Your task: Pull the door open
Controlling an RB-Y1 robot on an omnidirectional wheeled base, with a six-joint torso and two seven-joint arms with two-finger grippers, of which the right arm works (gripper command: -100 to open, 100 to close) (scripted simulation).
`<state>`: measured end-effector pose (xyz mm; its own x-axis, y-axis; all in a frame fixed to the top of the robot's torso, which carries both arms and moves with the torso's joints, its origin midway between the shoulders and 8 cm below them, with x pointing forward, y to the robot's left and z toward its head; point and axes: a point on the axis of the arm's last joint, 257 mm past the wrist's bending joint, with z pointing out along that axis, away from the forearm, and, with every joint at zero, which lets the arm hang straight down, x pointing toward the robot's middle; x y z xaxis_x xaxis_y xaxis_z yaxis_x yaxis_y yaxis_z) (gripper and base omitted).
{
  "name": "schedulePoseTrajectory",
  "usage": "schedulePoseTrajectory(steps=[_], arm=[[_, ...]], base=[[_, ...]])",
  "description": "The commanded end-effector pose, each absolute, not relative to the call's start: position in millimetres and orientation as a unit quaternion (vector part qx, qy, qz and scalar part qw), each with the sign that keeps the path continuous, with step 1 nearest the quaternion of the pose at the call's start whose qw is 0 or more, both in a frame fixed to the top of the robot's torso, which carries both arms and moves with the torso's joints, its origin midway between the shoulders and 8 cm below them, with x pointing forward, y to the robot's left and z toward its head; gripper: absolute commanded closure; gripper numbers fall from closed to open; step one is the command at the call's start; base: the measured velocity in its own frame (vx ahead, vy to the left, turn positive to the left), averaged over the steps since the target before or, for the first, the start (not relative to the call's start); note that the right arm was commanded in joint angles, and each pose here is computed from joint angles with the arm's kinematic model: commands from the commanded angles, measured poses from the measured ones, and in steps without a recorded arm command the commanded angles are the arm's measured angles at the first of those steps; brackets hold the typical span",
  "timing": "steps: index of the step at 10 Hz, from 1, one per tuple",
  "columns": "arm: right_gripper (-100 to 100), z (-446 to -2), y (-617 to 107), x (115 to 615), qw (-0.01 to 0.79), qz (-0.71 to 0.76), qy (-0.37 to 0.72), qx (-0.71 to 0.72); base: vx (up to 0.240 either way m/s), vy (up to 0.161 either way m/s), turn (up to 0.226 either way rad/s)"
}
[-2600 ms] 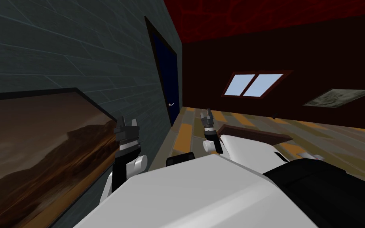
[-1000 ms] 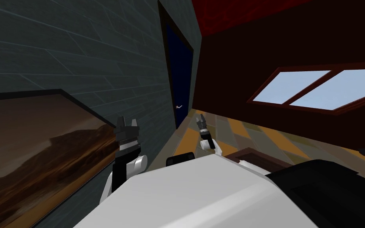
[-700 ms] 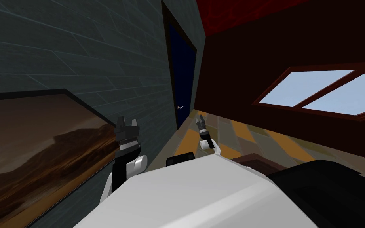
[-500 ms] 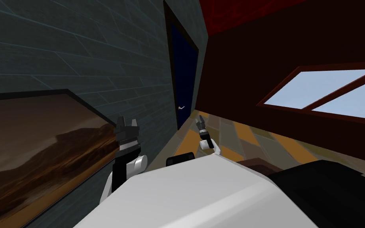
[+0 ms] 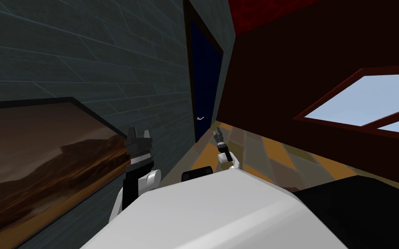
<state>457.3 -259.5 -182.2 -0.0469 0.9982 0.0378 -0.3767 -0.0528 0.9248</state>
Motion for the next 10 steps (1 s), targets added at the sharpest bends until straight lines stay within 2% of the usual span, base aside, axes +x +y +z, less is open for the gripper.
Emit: schedulePoseTrajectory(steps=[1, 10], arm=[[-100, -191, -260, 461, 0.562, 0.606, 0.397, 0.399], [-100, -240, -264, 475, 0.545, 0.592, 0.422, 0.419]], base=[[0.06, -0.082, 0.128], [0.067, -0.09, 0.152]])
